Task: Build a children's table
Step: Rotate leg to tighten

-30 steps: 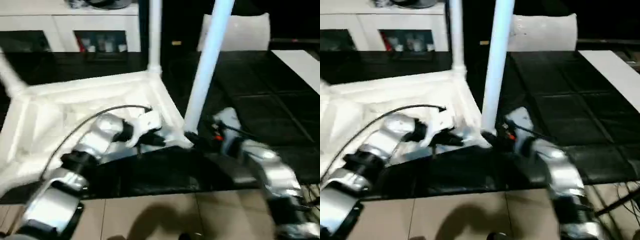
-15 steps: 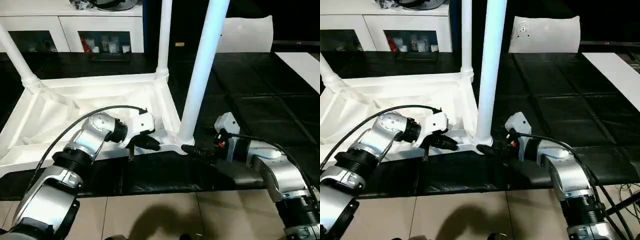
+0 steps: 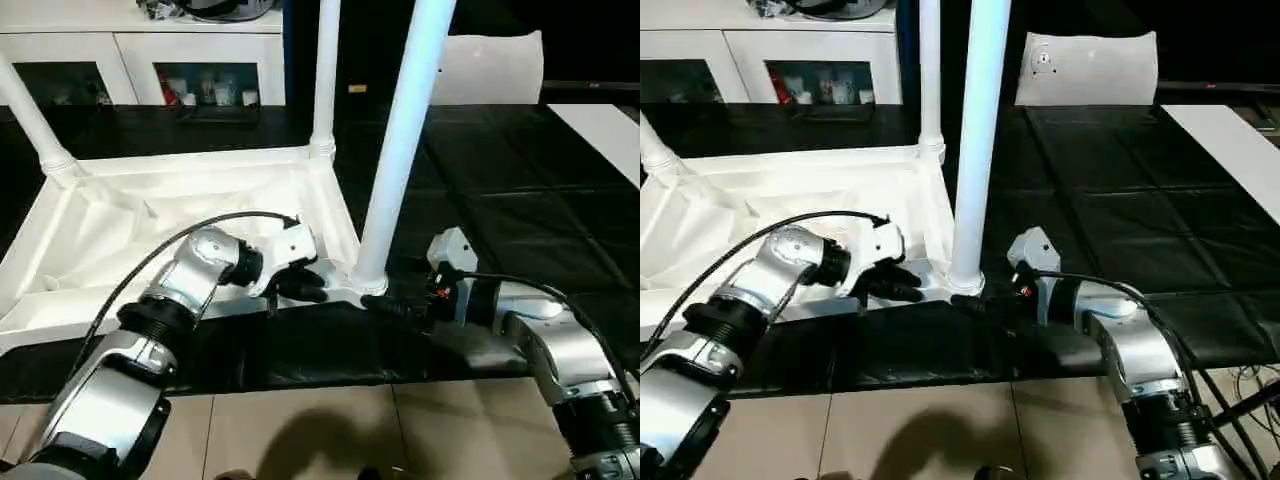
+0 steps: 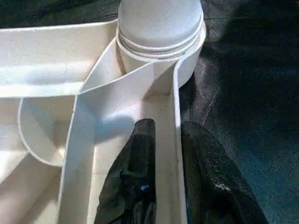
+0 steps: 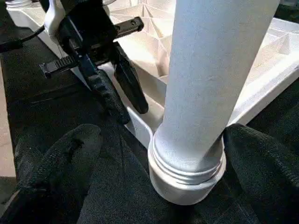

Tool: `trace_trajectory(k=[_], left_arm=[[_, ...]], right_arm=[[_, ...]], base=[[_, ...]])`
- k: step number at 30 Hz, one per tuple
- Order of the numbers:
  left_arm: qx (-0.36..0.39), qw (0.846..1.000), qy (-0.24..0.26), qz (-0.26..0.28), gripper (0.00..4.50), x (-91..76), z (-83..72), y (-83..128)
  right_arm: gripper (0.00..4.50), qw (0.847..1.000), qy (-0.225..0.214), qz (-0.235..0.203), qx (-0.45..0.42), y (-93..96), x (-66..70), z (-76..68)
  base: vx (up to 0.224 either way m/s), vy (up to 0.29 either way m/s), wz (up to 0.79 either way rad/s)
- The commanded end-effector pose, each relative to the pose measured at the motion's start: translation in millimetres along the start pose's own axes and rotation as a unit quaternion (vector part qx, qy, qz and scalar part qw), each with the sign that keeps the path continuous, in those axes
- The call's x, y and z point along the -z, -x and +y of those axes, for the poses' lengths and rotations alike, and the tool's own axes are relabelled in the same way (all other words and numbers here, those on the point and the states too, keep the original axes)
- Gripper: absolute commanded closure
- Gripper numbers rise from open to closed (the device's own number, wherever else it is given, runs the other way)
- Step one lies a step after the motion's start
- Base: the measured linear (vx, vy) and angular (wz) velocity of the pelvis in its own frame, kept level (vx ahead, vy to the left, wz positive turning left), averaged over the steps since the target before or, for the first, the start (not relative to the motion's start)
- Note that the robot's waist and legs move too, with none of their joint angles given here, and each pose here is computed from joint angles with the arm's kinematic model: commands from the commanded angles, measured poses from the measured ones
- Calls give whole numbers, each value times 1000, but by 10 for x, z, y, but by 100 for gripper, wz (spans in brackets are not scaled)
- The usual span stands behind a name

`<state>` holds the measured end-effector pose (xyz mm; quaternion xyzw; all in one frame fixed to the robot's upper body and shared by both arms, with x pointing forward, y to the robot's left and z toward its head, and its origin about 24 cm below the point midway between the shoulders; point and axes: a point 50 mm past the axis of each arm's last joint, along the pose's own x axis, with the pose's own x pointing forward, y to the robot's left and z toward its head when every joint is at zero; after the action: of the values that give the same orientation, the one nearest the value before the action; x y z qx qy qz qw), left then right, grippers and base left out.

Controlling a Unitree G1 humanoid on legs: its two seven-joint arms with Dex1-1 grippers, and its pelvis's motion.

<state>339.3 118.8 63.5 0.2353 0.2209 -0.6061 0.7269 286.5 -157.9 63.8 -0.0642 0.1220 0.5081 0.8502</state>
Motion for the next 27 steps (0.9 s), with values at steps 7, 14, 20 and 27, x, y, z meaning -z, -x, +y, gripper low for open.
trace_trajectory(k=[7, 14, 20, 27], left_arm=[[0, 1000, -23, 8, 445, -42, 45, 71], [71, 995, -71, 14, 445, 4, -67, 108], [146, 983, -111, 33, 448, 53, -194, 129], [187, 971, -145, 44, 450, 54, -272, 122]], right_arm=[[0, 1000, 10, -1, -3, 0, -29, -1], [0, 999, 17, 11, -42, 46, -49, 7], [17, 994, 23, 12, -104, 66, -88, 30], [70, 985, 13, 13, -174, 17, -109, 94]], base=[[0, 0, 0], [0, 0, 0], [0, 0, 0], [0, 0, 0]])
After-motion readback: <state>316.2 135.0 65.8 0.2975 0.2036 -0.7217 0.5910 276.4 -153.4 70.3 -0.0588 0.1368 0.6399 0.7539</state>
